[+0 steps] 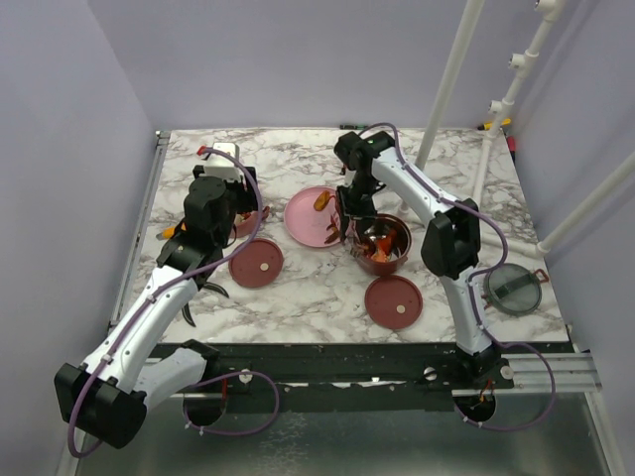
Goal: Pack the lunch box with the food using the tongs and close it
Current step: Pick up the fake food from the plate.
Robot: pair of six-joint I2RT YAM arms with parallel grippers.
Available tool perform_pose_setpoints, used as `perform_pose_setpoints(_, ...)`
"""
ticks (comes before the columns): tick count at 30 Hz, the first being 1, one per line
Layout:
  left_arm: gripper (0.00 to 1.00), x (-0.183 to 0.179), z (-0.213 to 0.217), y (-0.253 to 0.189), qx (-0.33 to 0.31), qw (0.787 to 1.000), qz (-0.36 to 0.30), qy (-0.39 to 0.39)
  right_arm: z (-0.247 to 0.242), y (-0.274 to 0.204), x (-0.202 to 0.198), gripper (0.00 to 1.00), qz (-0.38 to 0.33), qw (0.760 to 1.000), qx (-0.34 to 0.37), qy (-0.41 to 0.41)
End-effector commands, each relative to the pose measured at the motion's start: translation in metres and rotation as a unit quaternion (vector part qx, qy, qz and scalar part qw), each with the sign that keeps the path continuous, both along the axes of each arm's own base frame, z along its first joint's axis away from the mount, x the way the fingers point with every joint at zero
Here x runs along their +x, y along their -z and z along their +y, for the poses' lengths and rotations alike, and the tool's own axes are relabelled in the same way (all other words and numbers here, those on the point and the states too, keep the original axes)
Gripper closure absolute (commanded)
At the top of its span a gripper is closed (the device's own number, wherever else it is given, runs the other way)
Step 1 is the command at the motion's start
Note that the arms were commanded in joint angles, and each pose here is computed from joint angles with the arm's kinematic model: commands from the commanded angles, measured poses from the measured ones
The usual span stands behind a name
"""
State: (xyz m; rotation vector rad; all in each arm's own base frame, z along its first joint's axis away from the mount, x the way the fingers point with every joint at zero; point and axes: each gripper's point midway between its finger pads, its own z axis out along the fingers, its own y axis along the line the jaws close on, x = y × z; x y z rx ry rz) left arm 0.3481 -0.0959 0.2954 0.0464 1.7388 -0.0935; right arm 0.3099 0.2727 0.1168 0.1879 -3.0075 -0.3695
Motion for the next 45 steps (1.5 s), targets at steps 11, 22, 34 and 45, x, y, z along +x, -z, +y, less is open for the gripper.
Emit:
perform_pose_setpoints(11,0.3,-0.005,0.003,-0.002,0.001,1.0,-0.008,-0.005,0.026,-0.007,0.01,0.63,-0.017,1.0,0.024,0.01)
perform_pose_setpoints(22,0.31,-0.005,0.002,0.0,-0.002,1.0,-0.006,-0.004,0.039,-0.029,0.012,0.64,-0.037,0.998,0.052,0.019)
perform_pose_setpoints(34,0.31,-0.006,0.004,-0.001,0.001,1.0,-0.008,-0.007,0.025,0.017,0.003,0.64,-0.031,0.999,-0.042,-0.003)
perform_pose_setpoints(45,0.3,-0.005,0.005,0.001,0.004,1.0,-0.007,-0.01,-0.027,0.02,-0.019,0.61,-0.034,0.991,-0.131,0.006)
